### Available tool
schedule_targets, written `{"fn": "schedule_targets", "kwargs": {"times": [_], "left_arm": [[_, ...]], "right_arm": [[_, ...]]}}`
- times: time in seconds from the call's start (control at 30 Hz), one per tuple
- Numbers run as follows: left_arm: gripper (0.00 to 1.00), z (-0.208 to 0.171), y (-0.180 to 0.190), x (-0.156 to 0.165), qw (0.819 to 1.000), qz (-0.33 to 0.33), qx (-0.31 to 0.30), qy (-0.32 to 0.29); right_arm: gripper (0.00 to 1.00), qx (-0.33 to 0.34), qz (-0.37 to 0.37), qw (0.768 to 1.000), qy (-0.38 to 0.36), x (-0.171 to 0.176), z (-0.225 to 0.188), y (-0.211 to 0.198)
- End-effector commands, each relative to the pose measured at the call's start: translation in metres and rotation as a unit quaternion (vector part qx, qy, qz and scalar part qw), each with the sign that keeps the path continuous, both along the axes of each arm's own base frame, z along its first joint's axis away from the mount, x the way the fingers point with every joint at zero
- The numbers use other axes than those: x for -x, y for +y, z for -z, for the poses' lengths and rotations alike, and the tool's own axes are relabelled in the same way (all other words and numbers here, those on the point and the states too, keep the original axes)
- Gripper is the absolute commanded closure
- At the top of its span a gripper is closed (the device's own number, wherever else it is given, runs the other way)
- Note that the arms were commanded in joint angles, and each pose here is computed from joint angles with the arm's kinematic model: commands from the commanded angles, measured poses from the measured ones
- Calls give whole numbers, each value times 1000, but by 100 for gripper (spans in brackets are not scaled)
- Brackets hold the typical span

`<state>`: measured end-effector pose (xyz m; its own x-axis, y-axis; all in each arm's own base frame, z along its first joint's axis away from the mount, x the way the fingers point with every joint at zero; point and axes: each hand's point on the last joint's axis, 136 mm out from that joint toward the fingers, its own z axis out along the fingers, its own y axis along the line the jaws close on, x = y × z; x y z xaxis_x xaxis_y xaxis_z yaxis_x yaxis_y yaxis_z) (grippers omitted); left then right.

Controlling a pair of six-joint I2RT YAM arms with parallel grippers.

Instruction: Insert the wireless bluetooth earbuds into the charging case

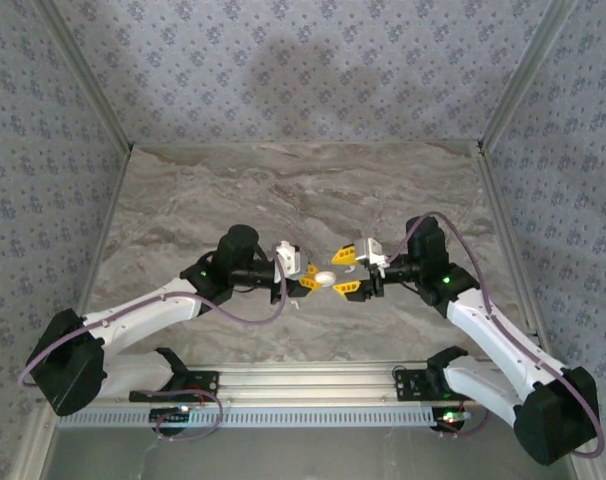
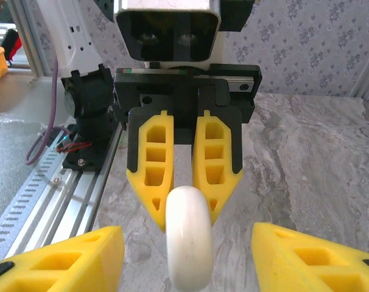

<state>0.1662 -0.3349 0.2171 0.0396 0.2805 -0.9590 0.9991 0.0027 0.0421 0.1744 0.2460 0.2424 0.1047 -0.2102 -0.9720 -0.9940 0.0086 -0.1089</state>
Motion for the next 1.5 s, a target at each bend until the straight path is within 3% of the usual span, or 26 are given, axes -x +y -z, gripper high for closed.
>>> {"fn": "schedule_targets", "kwargs": {"times": [0.0, 0.2, 0.37, 0.53, 0.7, 1.4, 1.47], "left_arm": [[90, -18, -4, 2, 999, 14, 35, -3], [90, -21, -3, 3, 999, 13, 39, -4], [89, -22, -2, 3, 999, 15, 35, -7], [72, -12, 0, 5, 1000, 24, -2, -8], [65, -8, 0, 7, 999, 34, -25, -6], [68, -10, 0, 8, 999, 35, -26, -3], [72, -10, 0, 7, 999, 34, -27, -2]], "right_arm": [[42, -15, -21, 1000, 13, 2, -9, 6], [50, -14, -33, 999, 20, -1, -10, 12], [68, -15, -50, 998, 20, 3, -12, 13], [82, 17, -47, 999, 15, 4, -7, 10], [84, 48, -44, 998, 8, 4, -2, 13], [84, 71, -58, 996, 16, 3, 5, 23], [84, 69, -60, 996, 15, 4, 4, 24]]}}
